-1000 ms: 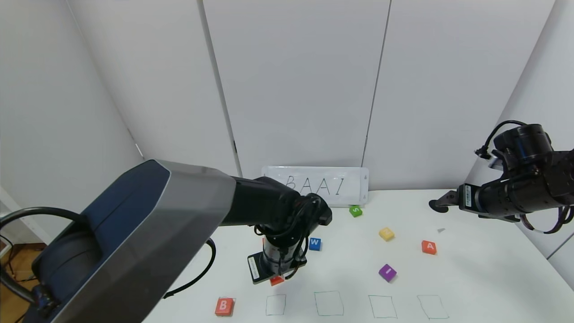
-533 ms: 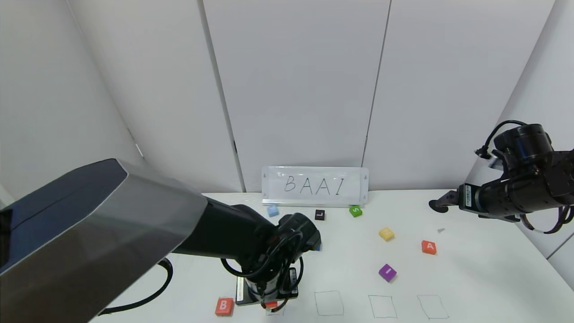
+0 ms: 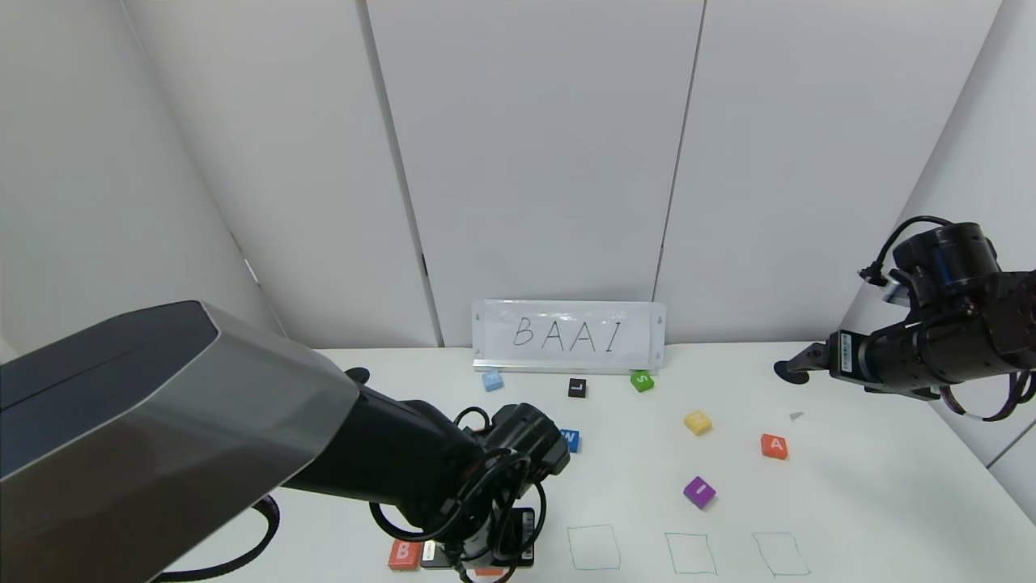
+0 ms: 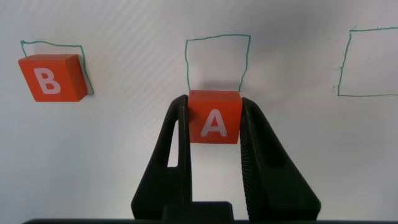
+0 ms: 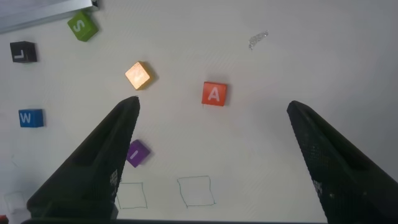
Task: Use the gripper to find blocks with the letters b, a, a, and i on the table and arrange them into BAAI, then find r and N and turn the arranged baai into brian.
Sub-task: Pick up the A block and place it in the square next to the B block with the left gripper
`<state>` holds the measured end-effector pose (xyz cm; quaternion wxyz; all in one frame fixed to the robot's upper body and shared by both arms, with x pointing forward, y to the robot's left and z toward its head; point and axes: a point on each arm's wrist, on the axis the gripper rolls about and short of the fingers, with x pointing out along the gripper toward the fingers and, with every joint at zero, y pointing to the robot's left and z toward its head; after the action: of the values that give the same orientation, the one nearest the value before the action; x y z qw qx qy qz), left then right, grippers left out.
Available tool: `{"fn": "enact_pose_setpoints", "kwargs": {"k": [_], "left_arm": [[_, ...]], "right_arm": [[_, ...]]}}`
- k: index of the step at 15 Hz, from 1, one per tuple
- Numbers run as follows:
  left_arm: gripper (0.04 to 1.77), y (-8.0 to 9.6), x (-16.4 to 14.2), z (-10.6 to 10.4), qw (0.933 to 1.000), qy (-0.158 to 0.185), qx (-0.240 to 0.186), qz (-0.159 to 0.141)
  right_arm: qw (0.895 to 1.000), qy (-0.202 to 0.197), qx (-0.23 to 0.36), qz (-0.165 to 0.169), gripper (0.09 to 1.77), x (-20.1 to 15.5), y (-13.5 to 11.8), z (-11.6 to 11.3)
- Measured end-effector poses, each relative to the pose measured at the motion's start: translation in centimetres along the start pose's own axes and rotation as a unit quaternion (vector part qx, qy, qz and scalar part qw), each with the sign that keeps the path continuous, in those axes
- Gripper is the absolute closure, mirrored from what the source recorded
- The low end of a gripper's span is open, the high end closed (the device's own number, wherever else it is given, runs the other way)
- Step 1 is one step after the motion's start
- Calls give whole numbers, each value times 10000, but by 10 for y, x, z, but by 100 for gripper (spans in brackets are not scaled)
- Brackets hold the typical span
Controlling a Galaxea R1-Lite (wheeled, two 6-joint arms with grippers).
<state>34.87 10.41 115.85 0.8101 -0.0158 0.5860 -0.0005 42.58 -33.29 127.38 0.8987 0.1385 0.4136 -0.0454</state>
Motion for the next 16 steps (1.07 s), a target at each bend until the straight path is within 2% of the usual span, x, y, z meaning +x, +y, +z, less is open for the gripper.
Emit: {"fn": "enact_pose_setpoints", "kwargs": {"k": [5, 16], "left_arm": [[130, -1, 12, 2, 9999, -35, 159, -7], [130, -5, 24, 6, 9997, -8, 230, 60]], "right_arm": [[10000, 1, -2, -3, 15, 0, 0, 0], [10000, 3, -6, -2, 15, 0, 0, 0]]}}
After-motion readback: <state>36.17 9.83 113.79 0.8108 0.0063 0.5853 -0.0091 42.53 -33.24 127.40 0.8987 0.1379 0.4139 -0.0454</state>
